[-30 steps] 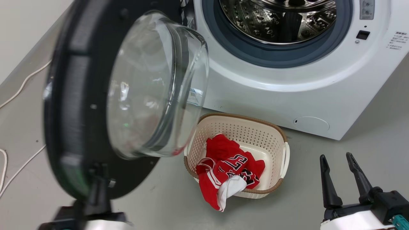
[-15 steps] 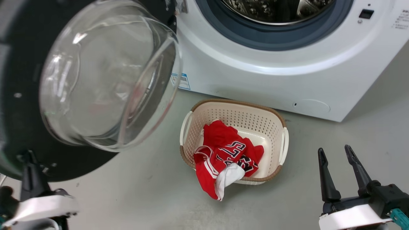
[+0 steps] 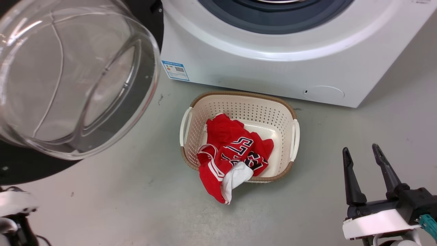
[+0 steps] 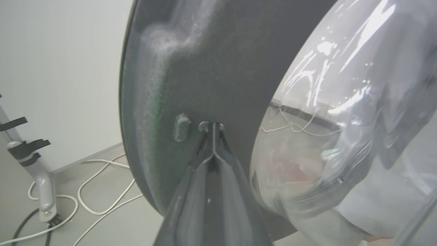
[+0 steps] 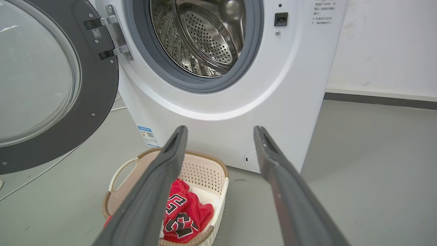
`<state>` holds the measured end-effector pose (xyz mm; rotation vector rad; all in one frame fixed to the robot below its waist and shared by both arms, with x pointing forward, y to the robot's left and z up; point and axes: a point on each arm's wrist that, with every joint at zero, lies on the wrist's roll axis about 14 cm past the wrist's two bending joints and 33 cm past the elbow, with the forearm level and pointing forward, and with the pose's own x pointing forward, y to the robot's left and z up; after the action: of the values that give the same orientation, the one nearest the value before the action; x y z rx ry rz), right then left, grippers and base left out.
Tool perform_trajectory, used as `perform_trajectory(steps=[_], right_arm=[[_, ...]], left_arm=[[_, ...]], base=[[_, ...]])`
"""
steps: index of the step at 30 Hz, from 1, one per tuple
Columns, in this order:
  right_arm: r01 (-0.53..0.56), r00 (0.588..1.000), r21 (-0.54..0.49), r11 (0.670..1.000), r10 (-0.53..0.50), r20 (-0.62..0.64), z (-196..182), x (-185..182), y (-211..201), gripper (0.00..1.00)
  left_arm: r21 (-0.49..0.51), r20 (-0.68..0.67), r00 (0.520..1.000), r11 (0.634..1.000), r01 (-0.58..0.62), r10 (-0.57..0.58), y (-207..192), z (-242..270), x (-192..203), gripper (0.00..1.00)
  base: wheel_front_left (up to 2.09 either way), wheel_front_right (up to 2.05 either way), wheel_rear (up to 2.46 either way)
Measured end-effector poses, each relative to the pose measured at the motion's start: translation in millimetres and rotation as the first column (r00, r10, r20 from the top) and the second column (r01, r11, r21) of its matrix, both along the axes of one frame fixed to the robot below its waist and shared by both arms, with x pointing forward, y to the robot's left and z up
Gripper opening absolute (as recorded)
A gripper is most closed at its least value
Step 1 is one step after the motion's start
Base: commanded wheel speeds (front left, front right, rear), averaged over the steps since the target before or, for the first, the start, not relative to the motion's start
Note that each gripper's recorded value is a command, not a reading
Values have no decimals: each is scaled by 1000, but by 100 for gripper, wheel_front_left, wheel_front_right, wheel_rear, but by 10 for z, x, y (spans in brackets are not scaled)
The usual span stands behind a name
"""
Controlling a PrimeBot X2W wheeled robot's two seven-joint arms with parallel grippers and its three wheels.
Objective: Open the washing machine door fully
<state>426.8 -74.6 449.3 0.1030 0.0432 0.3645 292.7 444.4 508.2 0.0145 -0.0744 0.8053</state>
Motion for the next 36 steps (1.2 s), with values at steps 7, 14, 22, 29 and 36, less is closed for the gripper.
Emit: perform_trajectory(steps=[7,14,22,29,36], right_arm=[[21,1000,-14,1000,-21,-4,-42,29,-77,100],[26,1000,-18,999,-27,-6,-52,32,-99,100],[25,1000,-10,1000,-25,0,-17,24,-88,100],[26,999,11,1000,-26,29,130,-7,-81,100],[38,994,34,999,-42,102,441,-92,-126,100]], left_arm=[[-3,-6,999,999,-52,52,223,-18,37,0],[6,-10,997,997,-75,75,335,1,42,0],[7,-23,998,998,-61,61,319,-12,51,0],[27,-19,1000,999,-20,20,207,56,15,0],[92,9,995,991,95,-96,-143,259,-6,0]], base=[[0,0,0],[0,0,0],[0,0,0],[0,0,0],[0,0,0]])
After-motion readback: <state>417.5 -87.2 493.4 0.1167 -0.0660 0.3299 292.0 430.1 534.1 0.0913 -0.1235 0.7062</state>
